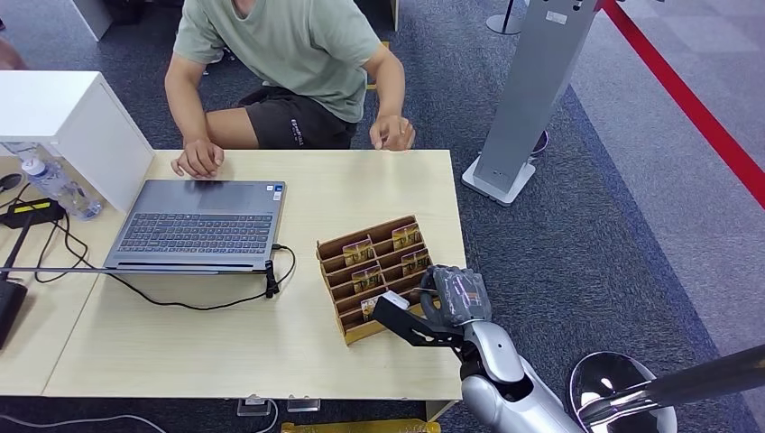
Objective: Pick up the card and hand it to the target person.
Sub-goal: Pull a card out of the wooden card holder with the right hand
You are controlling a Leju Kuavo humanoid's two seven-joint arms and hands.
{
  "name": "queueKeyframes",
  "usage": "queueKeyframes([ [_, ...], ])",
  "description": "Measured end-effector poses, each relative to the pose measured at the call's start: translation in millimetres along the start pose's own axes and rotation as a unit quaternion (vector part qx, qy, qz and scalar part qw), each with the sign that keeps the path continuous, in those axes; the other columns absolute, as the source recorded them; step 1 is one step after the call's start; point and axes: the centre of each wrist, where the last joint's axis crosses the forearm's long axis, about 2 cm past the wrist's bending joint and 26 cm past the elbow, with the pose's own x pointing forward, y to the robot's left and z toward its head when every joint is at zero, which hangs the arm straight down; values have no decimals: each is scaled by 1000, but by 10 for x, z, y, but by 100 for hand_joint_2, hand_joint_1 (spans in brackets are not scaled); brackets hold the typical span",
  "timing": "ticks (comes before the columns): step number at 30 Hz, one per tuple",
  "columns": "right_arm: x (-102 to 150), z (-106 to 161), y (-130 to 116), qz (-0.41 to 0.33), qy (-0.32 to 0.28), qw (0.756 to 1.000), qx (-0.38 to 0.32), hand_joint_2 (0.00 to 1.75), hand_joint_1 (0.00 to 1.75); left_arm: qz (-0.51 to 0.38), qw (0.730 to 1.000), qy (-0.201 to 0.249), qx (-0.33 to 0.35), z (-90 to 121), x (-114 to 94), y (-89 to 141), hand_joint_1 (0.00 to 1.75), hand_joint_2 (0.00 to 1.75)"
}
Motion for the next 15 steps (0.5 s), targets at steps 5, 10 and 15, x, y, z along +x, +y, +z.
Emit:
queueKeyframes([
  [5, 8, 5, -8, -3, -10, 1000, -5, 175, 145, 5, 1000, 1, 1, 0, -1, 0, 0, 175],
  [10, 53, 4, -75, -19, -26, 999, -20, 175, 145, 9, 1000, 2, -8, 0, -2, -3, 0, 175],
  [15, 129, -42, -240, -30, -46, 997, -54, 175, 145, 8, 1000, -8, -23, 0, -4, -10, 0, 175],
])
